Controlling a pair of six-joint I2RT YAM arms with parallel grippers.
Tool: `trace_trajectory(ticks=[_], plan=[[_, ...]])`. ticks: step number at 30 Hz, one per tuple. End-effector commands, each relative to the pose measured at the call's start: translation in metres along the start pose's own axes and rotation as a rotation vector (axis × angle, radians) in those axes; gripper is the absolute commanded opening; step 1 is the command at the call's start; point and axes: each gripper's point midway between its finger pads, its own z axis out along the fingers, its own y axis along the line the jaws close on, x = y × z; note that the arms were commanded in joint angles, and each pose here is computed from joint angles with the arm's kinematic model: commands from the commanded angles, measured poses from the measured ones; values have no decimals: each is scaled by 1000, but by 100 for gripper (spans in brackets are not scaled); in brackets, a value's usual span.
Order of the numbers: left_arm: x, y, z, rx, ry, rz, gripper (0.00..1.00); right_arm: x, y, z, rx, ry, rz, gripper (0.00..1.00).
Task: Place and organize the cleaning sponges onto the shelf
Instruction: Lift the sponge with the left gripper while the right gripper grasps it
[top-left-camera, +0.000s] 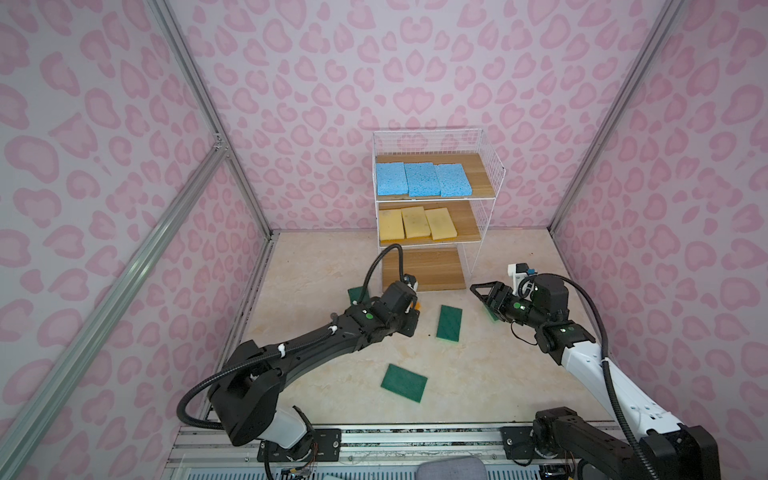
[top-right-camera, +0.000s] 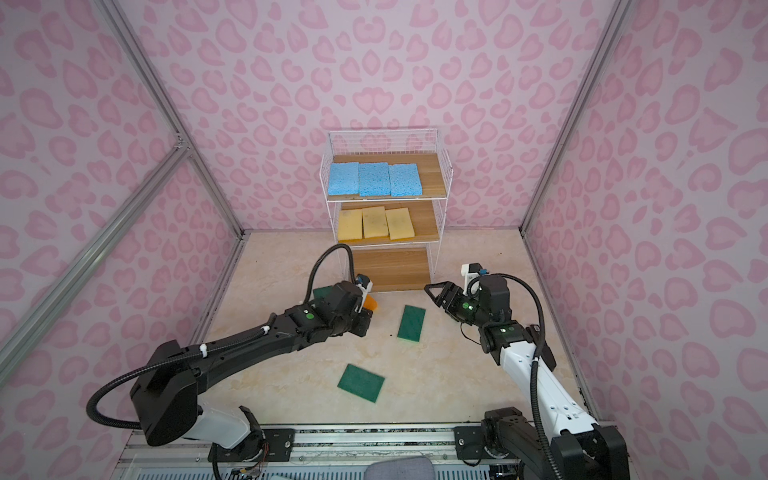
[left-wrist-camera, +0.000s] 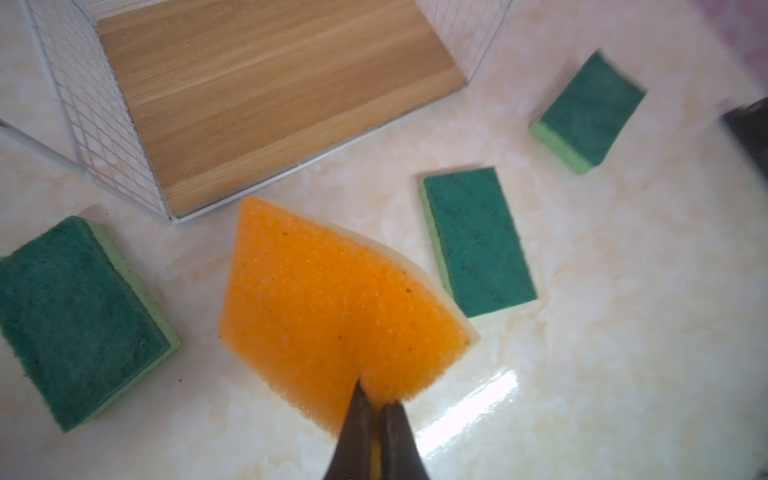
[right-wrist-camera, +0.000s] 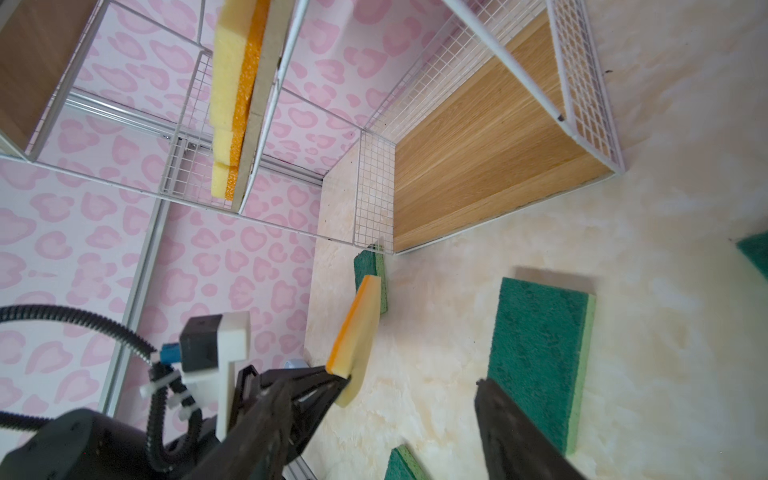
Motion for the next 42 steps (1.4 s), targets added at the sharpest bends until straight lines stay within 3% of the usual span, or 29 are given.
trace_trajectory(ticks=[1,6,11,19,35,42], plan=[[-27,-27,-27,324,-29,-196,4,1,18,-2,-77,12,-61,77],[-65,-29,-58,573,-103,-356,4,7,37,-1,-176,17,-94,85],[-94,-35,-88,838,-184,-473,4,16,55,9,-254,51,-130,85],[-130,-52,-127,1159,-188,-527,4,9,93,24,-413,66,-145,84],[-145,-65,-144,1252,-139,-520,4,-24,154,44,-647,78,-176,72],[-147,-64,-137,1255,-123,-542,4,-21,158,45,-693,104,-169,52]])
